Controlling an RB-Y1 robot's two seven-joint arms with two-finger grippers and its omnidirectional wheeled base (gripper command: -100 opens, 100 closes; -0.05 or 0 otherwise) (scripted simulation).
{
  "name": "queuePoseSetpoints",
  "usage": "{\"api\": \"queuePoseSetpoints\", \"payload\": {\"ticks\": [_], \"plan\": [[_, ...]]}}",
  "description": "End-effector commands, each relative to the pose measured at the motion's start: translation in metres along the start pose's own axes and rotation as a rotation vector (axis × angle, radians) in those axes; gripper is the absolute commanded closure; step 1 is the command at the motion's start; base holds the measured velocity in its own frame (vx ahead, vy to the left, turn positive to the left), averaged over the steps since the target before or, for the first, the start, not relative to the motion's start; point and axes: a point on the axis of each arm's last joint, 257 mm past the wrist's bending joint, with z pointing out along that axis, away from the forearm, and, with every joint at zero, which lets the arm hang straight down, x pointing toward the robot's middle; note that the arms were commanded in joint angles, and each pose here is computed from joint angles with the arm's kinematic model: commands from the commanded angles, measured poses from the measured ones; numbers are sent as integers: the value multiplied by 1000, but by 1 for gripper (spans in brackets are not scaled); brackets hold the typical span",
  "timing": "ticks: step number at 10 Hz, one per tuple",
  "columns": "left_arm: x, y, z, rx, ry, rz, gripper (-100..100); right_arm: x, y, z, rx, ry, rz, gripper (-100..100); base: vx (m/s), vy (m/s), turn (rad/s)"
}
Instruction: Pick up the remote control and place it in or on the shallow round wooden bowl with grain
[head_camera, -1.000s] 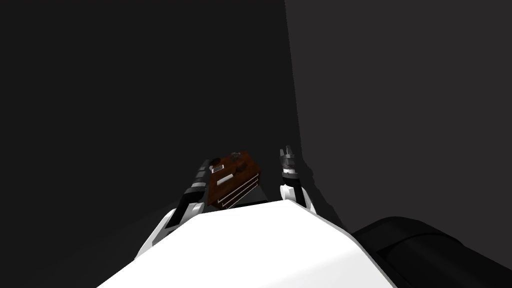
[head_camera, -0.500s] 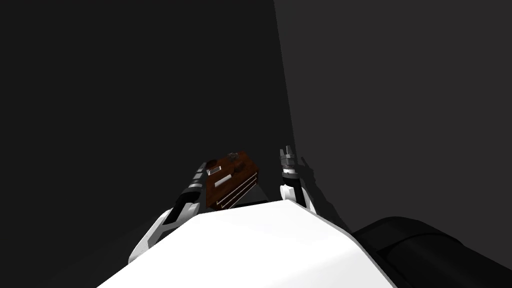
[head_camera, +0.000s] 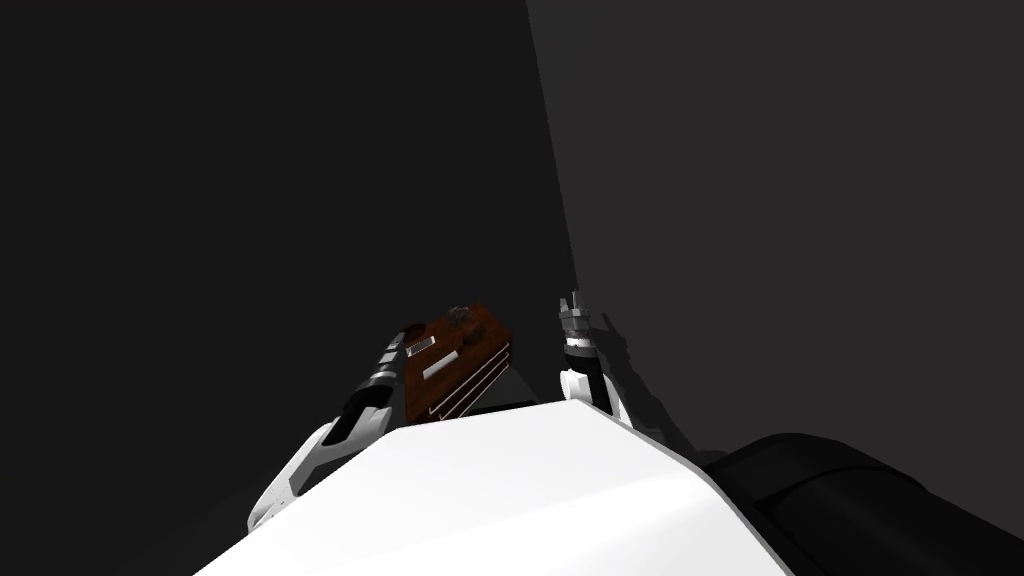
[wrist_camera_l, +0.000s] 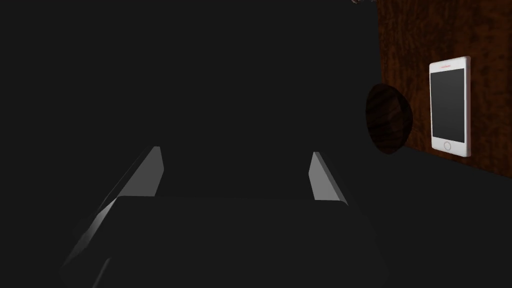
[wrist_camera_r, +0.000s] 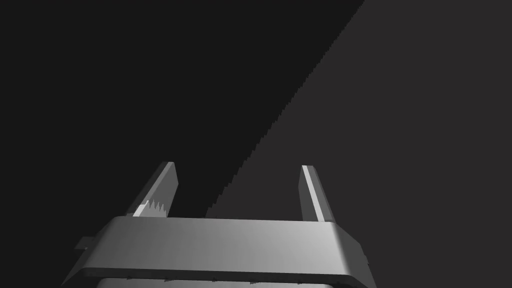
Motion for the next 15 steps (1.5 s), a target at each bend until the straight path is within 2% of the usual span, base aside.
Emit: {"api": "queuePoseSetpoints", "payload": {"ticks": [1, 3, 4, 5, 6, 7, 8, 9, 10, 11, 12, 15], "plan": [[-28, 20, 6, -64, -44, -4, -100, 0, 0, 0, 0, 0, 0, 0, -48, 41, -312], [-31, 37, 3, -98, -51, -4, -100, 0, 0, 0, 0, 0, 0, 0, -34, 29, -50], [-56, 50, 7, -147, -94, -12, -100, 0, 0, 0, 0, 0, 0, 0, -36, 17, -225], [-59, 63, 4, -173, -100, -13, -100, 0, 0, 0, 0, 0, 0, 0, -38, 30, -180], [-85, 74, 6, -213, -146, -26, -100, 0, 0, 0, 0, 0, 0, 0, -54, 48, -262], [-88, 90, 1, -250, -154, -28, -100, 0, 0, 0, 0, 0, 0, 0, -41, 42, -172], [-113, 99, 3, -286, -203, -47, -100, 0, 0, 0, 0, 0, 0, 0, -38, 27, -276], [-116, 116, -4, -325, -213, -50, -100, 0, 0, 0, 0, 0, 0, 0, -36, 29, -150], [-141, 126, -5, -358, -265, -74, -100, 0, 0, 0, 0, 0, 0, 0, -41, 36, -288], [-144, 141, -12, -399, -274, -78, -100, 0, 0, 0, 0, 0, 0, 0, -37, 36, -139], [-167, 146, -13, -423, -326, -108, -100, 0, 0, 0, 0, 0, 0, 0, -41, 24, -228], [-169, 165, -23, -472, -338, -113, -100, 0, 0, 0, 0, 0, 0, 0, -17, 14, -45]]}}
